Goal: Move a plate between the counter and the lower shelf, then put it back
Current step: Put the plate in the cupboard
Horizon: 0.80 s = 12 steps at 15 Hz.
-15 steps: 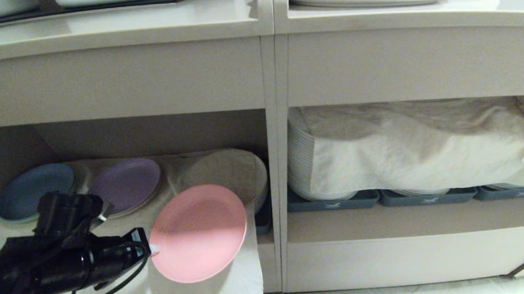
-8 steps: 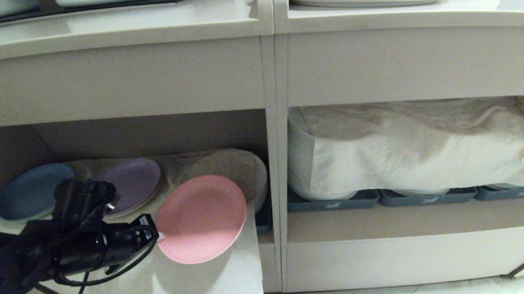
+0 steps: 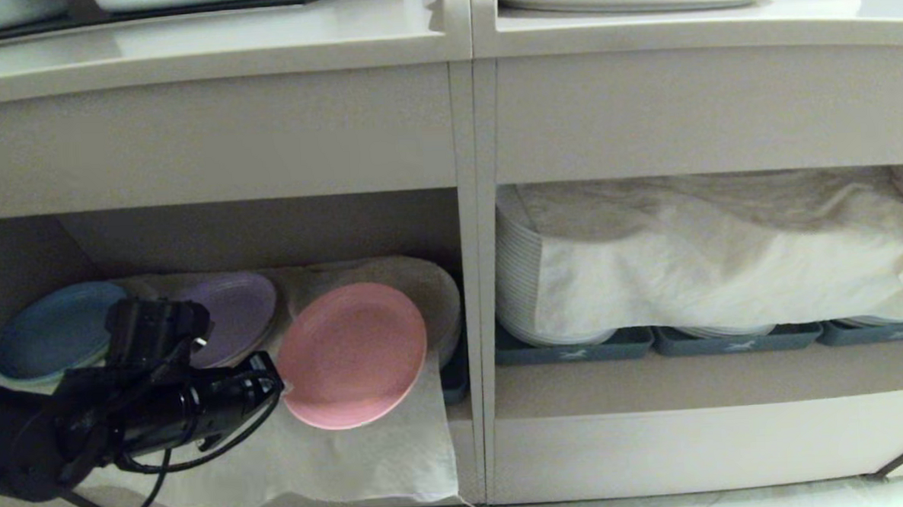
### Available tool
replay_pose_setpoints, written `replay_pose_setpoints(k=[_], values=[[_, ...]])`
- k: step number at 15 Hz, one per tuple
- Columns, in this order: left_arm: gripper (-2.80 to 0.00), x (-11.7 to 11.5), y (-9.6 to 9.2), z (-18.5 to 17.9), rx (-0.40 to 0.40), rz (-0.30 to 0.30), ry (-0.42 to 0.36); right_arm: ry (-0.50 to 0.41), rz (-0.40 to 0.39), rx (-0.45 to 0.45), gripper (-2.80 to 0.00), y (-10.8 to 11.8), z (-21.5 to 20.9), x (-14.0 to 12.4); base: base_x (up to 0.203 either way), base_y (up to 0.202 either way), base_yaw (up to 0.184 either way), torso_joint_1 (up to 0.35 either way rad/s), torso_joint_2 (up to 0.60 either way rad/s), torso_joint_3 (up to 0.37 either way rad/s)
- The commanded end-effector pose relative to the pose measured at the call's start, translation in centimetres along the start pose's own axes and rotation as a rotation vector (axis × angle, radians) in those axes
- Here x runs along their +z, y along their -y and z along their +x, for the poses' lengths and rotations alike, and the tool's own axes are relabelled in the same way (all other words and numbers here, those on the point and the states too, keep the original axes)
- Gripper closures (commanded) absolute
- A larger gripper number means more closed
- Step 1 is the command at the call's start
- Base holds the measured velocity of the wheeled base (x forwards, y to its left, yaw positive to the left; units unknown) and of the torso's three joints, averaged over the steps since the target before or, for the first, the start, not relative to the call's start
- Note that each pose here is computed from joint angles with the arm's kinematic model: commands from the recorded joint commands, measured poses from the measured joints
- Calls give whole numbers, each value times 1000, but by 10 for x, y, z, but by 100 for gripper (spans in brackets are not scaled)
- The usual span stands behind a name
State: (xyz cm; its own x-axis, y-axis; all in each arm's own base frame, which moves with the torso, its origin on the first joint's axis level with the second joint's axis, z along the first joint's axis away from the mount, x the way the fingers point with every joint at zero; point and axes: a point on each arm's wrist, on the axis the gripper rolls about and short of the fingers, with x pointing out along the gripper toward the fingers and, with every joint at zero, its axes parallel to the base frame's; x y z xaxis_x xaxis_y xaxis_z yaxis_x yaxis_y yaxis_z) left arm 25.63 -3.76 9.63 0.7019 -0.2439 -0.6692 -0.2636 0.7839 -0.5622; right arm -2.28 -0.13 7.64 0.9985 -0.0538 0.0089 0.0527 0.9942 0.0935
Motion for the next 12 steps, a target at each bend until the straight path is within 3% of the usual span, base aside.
replay_pose_setpoints(k=[1,7,12], values=[[0,0,1,0,-4,-1,1,0,0,0,0,0,0,0,0,0,0,0,0,0],[0,0,3,2,-8,2,1,0,0,0,0,0,0,0,0,0,0,0,0,0],[0,0,9,8,-61,18,65,0,0,0,0,0,0,0,0,0,0,0,0,0]])
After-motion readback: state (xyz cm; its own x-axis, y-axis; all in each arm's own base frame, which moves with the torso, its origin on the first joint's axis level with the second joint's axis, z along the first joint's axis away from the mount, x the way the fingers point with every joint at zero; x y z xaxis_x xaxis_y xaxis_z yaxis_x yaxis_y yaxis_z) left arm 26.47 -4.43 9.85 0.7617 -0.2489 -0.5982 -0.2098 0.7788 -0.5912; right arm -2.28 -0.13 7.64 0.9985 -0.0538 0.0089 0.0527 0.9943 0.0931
